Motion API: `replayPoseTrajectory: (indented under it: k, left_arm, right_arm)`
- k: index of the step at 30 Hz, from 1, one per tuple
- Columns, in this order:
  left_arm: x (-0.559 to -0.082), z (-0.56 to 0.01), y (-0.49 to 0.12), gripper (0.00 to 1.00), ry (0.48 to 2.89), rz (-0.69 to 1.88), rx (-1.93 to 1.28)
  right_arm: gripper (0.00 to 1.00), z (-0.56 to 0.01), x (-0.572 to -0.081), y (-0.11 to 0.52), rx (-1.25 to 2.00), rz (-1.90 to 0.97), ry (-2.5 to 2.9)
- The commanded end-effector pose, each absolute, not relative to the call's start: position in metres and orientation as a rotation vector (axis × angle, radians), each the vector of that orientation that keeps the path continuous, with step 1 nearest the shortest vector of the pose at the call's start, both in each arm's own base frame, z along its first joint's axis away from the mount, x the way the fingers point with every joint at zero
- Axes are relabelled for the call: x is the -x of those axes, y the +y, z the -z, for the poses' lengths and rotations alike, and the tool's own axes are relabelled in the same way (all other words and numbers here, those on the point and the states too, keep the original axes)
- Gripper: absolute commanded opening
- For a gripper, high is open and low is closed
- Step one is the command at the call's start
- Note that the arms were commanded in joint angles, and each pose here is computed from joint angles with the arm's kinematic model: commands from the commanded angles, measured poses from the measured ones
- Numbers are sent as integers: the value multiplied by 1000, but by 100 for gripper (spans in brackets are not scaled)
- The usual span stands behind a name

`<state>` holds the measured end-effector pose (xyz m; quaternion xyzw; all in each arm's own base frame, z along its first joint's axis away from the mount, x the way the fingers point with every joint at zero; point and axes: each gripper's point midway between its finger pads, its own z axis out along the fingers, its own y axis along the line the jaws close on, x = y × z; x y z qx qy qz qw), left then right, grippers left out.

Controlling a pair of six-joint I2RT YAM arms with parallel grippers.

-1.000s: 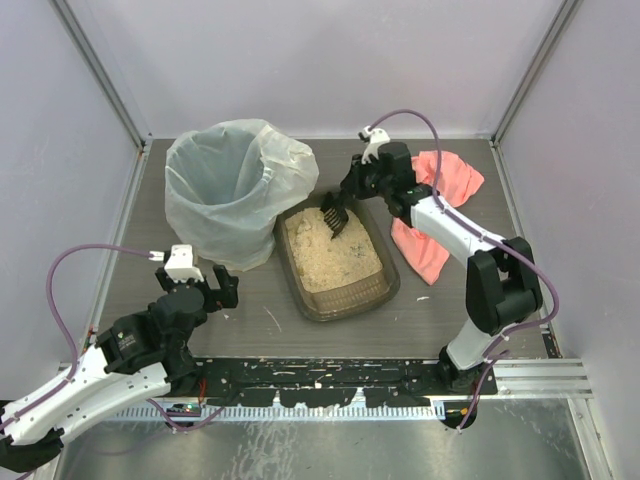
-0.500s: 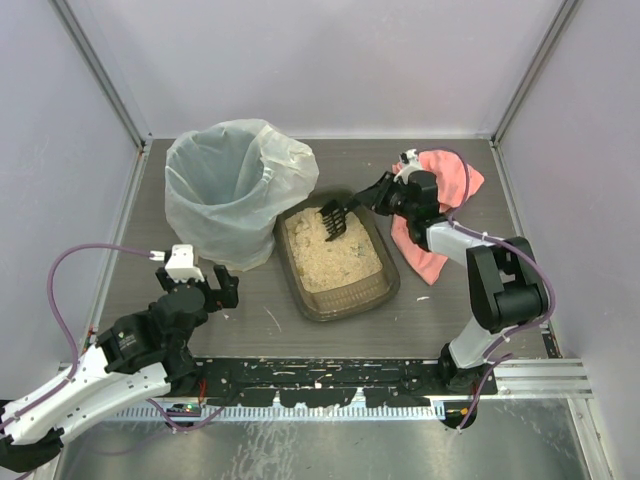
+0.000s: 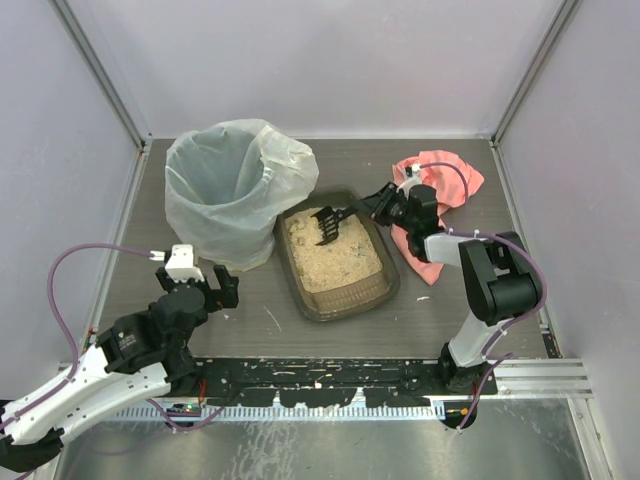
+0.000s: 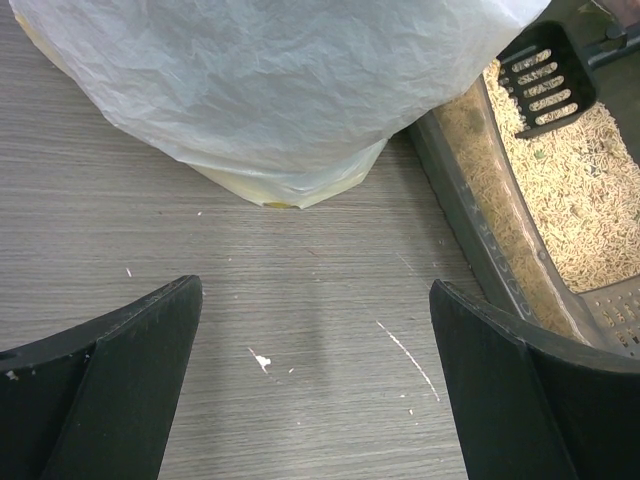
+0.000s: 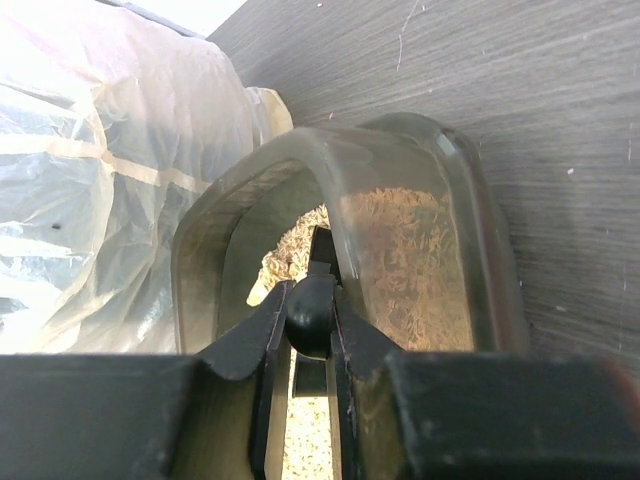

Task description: Clean the litter box

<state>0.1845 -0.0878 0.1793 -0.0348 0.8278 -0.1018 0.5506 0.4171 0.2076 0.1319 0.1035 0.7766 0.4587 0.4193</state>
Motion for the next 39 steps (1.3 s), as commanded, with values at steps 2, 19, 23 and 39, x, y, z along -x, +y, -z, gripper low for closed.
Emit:
replayPoseTrajectory:
  k: [2,19,23,39]
  left_arm:
    - [-187,-194,-91,98,1916,288,109]
    - [-187,-193,-92,98,1917,294,106]
    - [-187,-193,-93,98,1918,294,103]
    - [-187,-192,-95,98,1924,295,90]
  right_arm:
    - [1,-197,-415,200,-258,-1242,1758]
    - [1,-216,-391,154,-329,-1253,1717]
    - [1,-215,-375,149,-353,-1327,1705]
    - [1,-225,-347,122,-549,-1561,1555]
